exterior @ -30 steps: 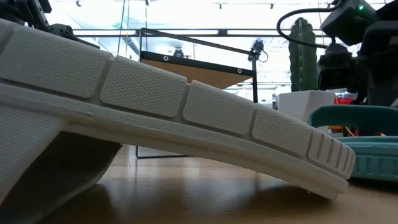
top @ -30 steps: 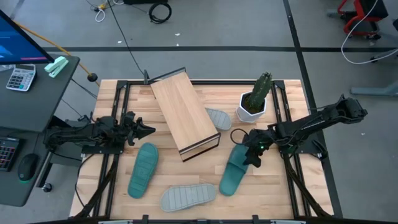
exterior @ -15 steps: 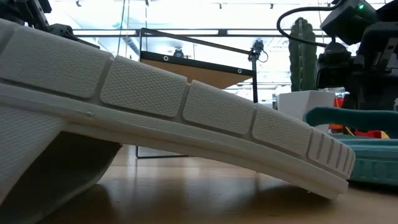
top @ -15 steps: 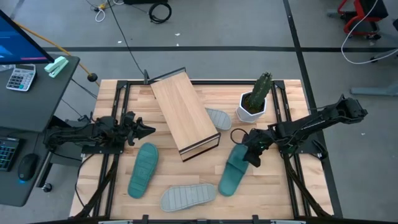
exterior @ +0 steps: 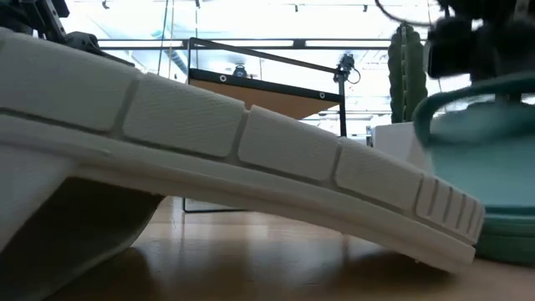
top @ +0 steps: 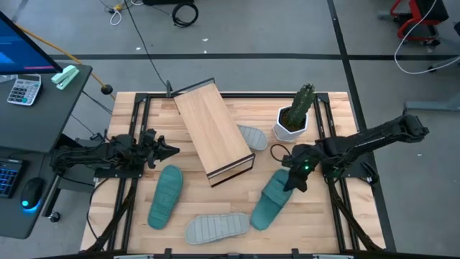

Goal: Pick and place slides into the shelf
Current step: Put the right green slipper on the shelf

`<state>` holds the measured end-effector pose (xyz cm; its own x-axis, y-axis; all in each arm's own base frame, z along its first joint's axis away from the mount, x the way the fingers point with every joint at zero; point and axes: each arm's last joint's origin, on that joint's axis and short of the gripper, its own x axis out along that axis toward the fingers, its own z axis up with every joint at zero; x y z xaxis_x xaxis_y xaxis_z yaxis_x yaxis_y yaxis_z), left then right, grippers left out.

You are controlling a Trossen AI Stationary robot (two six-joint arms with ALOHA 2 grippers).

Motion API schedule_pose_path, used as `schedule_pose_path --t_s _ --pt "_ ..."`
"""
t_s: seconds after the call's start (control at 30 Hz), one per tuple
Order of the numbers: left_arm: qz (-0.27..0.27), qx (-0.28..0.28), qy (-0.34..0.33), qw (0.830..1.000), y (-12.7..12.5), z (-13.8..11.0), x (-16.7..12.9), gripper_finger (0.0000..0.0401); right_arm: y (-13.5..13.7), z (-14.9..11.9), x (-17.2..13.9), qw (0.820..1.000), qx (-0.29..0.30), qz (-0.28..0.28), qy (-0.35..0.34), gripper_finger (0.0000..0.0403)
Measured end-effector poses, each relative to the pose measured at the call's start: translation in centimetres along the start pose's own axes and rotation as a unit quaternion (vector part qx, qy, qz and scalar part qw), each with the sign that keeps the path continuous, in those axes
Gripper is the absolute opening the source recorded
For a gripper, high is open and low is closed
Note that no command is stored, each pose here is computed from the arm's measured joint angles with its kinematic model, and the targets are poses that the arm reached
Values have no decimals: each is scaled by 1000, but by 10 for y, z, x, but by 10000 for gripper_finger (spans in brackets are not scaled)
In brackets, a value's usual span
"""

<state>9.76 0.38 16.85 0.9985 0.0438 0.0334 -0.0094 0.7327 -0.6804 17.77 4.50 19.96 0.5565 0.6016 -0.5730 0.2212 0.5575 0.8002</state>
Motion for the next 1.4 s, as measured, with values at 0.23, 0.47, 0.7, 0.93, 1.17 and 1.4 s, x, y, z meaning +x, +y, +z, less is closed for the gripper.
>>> schedule_pose_path --t_s 0.23,0.47,0.7,0.93,1.17,1.4 --pt "0 0 0 1000 0 0 0 26 44 2 -42 1000 -11 9 -1 7" --pt "0 0 0 1000 0 0 0 18 94 14 -78 996 -22 65 -60 7" --pt "0 0 0 1000 0 0 0 23 126 30 -101 984 -23 66 -166 7" --pt "-1 0 0 1000 0 0 0 21 141 64 -98 959 -5 55 -278 7" --pt "-1 0 -1 1000 0 0 0 25 147 100 -86 948 5 54 -314 7" --pt "-1 0 -1 1000 0 0 0 24 132 126 -83 937 15 3 -348 7"
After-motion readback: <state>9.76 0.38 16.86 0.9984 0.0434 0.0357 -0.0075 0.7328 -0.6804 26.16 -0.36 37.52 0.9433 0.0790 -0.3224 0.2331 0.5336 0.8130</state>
